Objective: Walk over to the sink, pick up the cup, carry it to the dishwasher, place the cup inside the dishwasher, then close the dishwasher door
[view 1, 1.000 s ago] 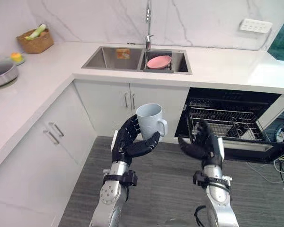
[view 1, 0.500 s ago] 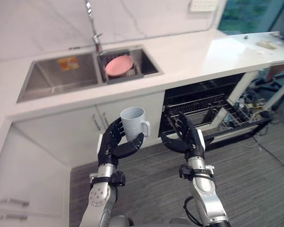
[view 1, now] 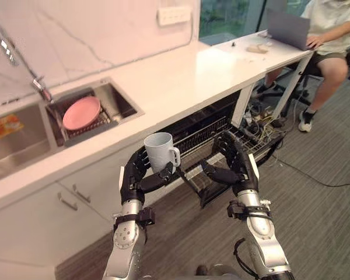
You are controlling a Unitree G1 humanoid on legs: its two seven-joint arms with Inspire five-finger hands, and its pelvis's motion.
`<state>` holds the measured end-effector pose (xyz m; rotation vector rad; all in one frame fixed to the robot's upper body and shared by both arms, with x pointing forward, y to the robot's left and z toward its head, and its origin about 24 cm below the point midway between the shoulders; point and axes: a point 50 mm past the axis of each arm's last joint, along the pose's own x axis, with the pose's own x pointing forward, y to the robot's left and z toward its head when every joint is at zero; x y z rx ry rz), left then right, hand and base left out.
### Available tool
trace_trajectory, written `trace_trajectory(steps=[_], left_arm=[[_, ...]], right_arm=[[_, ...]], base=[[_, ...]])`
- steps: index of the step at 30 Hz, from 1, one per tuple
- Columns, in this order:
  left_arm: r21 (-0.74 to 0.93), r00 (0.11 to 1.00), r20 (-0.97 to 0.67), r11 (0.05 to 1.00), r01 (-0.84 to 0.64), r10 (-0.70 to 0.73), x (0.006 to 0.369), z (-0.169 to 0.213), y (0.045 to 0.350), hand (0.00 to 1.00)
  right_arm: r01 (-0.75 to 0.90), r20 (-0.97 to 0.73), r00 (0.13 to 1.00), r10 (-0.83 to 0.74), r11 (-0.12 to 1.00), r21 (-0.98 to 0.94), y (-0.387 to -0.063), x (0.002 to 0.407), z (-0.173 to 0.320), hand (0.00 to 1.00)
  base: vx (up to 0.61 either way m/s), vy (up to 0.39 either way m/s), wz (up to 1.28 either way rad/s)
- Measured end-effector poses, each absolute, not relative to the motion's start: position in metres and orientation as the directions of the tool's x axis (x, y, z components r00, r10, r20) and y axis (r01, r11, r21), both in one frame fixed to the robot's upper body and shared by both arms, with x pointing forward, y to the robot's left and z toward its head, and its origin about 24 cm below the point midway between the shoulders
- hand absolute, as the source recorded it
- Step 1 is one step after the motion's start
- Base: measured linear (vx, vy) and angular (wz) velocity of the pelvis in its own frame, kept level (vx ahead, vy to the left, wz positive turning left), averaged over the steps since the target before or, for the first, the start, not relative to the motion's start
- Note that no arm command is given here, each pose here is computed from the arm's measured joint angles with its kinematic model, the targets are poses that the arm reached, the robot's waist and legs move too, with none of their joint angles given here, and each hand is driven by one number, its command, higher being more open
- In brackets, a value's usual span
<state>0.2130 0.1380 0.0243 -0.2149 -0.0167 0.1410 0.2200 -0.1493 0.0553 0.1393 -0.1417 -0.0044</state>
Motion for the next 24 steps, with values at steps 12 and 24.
trace_trajectory(steps=[12,24], left_arm=[[-0.148,0.986,0.029,0.976,-0.160,0.166,0.230,0.028,0.151,0.30],[-0.137,0.999,0.037,0.991,0.007,-0.002,0.230,0.028,0.119,0.30]], right_arm=[[-0.242,0.173,0.962,0.209,0.949,0.202,-0.129,0.213,0.059,0.90],[-0.350,0.176,0.932,0.317,0.913,0.210,-0.106,0.231,0.060,0.90]], base=[[0.17,0.113,-0.46],[0.01,0.029,-0.01]])
